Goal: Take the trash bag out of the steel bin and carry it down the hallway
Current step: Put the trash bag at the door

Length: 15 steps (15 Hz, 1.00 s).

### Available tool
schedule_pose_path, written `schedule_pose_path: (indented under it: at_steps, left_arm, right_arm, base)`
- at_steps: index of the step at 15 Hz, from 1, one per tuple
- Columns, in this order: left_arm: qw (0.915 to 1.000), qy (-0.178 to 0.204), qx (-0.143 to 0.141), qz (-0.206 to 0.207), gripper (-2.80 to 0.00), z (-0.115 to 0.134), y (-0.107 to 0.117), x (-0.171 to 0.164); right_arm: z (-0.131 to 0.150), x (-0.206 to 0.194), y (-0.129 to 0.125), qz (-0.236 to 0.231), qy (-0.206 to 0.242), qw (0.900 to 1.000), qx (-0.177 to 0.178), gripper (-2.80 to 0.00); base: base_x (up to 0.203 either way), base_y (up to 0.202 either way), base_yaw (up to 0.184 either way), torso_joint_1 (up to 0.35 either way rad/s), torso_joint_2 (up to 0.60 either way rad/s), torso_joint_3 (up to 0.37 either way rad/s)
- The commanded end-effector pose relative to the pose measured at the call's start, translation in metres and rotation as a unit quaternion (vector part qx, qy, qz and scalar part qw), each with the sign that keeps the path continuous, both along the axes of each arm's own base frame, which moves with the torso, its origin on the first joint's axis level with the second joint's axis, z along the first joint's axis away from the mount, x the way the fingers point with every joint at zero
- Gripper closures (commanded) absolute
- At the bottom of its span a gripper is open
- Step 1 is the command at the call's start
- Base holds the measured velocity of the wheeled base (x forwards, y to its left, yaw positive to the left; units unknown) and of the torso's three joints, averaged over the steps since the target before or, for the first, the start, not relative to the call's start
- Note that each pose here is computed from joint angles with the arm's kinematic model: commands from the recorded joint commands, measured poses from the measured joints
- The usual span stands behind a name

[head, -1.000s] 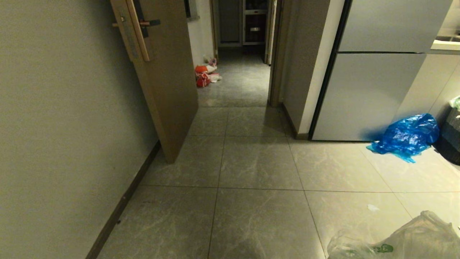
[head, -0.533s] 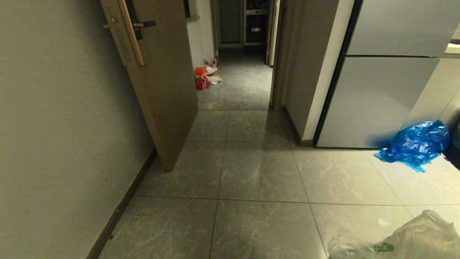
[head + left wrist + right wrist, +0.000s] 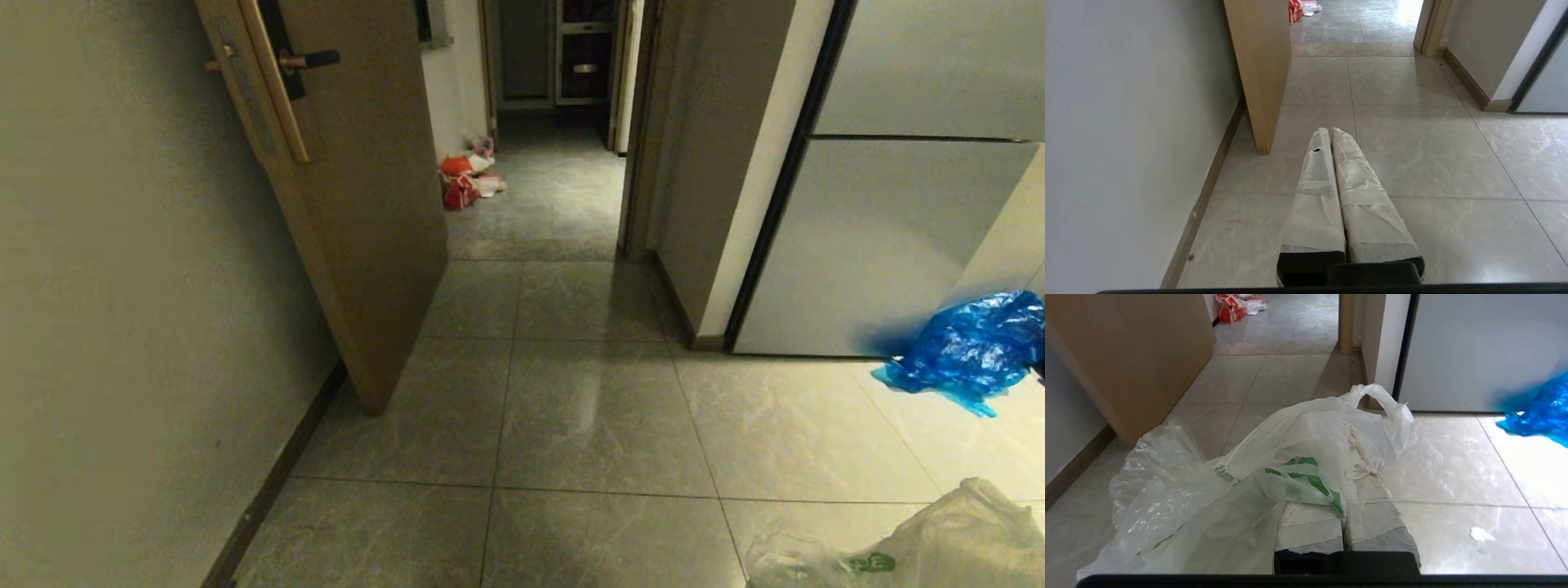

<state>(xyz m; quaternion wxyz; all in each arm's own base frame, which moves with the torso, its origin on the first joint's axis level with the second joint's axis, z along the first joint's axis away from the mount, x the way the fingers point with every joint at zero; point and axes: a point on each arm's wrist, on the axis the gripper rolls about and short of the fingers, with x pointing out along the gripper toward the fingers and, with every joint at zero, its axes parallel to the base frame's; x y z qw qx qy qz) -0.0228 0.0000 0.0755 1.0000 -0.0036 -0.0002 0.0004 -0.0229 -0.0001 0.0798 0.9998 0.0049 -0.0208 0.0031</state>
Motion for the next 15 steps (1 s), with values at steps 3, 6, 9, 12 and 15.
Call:
schedule_pose_path:
  at_steps: [3,6,9,12,15]
  left_arm:
    - [1.0000,0.002,0.000,0.000,0.00,-0.0003,0.0000,0.0002]
    - [1.0000,0.000,0.000,0.000,0.00,-0.0003,0.0000,0.0001]
    - [1.0000,0.001,0.000,0.000,0.00,-0.0003,0.0000,0.0002]
    - [1.0000,0.002,0.000,0.000,0.00,-0.0004,0.0000,0.0002]
    - [1.0000,0.002,0.000,0.000,0.00,-0.0004,0.0000,0.0002]
  right_arm:
    - [-0.0037,0.0012,0.0000,0.000,0.007,1.000,0.000,0.00]
    - [-0.0037,0.0012,0.0000,0.000,0.007,1.000,0.000,0.00]
    - [-0.0037,0.0012,0.0000,0.000,0.007,1.000,0.000,0.00]
    - [-0.0037,0.0012,0.0000,0.000,0.007,1.000,0.000,0.00]
    - [-0.0037,0.0012,0.0000,0.000,0.007,1.000,0.000,0.00]
  base:
    - [0.194,0.000,-0.001,0.002,0.00,0.002]
    - [0.195,0.000,0.002,0.003,0.00,0.001]
    - [0.192,0.000,0.001,0.004,0.00,0.000]
    - [0.195,0.000,0.000,0.004,0.00,0.003]
    - [0.194,0.000,0.002,0.005,0.00,0.001]
